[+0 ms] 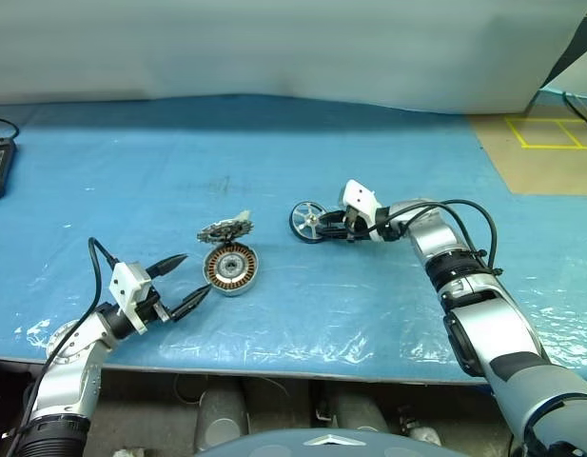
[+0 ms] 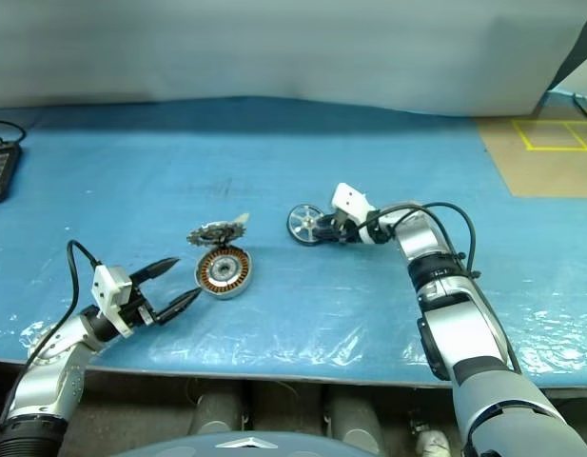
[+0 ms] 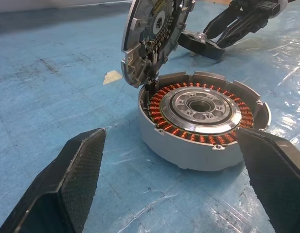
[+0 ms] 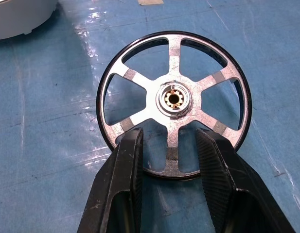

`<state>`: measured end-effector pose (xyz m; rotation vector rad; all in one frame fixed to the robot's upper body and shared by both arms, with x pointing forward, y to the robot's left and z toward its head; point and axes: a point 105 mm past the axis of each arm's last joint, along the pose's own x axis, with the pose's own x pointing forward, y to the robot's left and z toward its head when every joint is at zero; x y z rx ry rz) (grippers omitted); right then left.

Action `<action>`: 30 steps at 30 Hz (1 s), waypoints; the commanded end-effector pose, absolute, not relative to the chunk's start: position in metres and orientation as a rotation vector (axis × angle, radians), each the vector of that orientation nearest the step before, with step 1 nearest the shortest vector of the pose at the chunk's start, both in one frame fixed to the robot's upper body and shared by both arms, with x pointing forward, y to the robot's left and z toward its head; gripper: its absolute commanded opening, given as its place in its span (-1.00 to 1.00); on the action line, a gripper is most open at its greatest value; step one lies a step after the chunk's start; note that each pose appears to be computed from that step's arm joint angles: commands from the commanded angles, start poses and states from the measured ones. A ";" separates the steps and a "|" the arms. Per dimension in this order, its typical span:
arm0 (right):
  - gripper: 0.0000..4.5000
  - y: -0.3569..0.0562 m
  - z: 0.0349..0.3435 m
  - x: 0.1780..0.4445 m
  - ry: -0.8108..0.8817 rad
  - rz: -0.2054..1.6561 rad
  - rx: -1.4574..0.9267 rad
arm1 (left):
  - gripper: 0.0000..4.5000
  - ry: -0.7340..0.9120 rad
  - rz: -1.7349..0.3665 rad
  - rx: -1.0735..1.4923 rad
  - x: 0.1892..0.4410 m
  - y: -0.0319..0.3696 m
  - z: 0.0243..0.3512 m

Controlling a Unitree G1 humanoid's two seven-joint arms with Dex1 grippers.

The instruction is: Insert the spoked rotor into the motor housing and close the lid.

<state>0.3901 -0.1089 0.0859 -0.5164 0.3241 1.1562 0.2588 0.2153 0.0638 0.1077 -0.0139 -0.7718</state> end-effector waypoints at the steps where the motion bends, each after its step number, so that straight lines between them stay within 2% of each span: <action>1: -0.53 -0.109 0.082 0.386 0.349 1.179 -0.518 | 1.00 -0.041 -0.761 0.131 0.259 0.218 0.070; 4: -0.98 -0.106 0.091 0.387 0.295 1.174 -0.497 | 1.00 -0.042 -0.760 0.127 0.258 0.218 0.070; 10: -0.98 -0.106 0.105 0.378 0.186 1.210 -0.436 | 1.00 -0.048 -0.778 0.108 0.256 0.216 0.072; 20: -0.98 -0.080 0.109 0.320 0.092 1.548 -0.364 | 1.00 -0.050 -0.835 0.082 0.252 0.214 0.074; 30: -0.98 -0.037 0.123 0.305 0.013 1.715 -0.324 | 1.00 -0.040 -0.876 0.087 0.237 0.214 0.066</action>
